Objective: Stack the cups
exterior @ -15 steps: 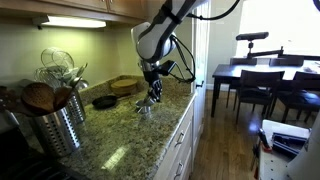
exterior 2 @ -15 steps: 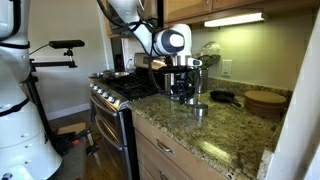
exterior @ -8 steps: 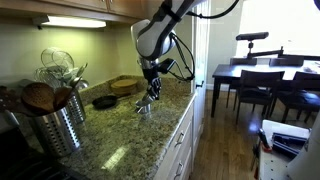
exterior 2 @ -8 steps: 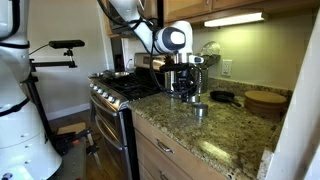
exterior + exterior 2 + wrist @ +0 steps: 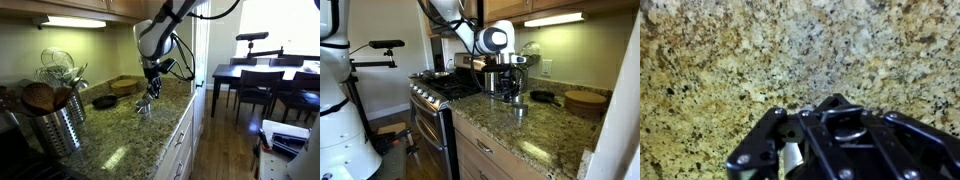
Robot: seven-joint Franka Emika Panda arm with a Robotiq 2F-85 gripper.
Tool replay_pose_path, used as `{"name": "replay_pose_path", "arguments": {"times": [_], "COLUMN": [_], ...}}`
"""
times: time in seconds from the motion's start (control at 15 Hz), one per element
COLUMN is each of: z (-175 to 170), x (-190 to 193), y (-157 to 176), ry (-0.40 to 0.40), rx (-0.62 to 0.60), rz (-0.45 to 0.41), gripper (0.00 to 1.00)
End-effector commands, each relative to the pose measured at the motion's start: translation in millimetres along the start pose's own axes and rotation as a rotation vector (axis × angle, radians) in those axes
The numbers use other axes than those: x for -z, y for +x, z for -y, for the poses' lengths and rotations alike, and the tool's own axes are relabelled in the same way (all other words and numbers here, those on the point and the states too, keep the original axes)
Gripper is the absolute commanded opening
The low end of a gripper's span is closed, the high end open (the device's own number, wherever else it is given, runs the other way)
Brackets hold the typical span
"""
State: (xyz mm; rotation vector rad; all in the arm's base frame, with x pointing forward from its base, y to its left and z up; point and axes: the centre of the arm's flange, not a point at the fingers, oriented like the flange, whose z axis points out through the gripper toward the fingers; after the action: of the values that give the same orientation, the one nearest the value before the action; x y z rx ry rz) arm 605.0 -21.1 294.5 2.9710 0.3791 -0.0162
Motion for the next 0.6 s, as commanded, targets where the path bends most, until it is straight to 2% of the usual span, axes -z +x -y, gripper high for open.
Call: {"name": "replay_pose_path", "arguments": {"times": [0.0, 0.53], "z": [-6, -3], "x": [-3, -15], "y": [4, 17], "ry": [-0.002, 0.008], "rx": [-0.038, -0.046], "rz": [-0.023, -0.028], "gripper": [0.07, 0.07]}}
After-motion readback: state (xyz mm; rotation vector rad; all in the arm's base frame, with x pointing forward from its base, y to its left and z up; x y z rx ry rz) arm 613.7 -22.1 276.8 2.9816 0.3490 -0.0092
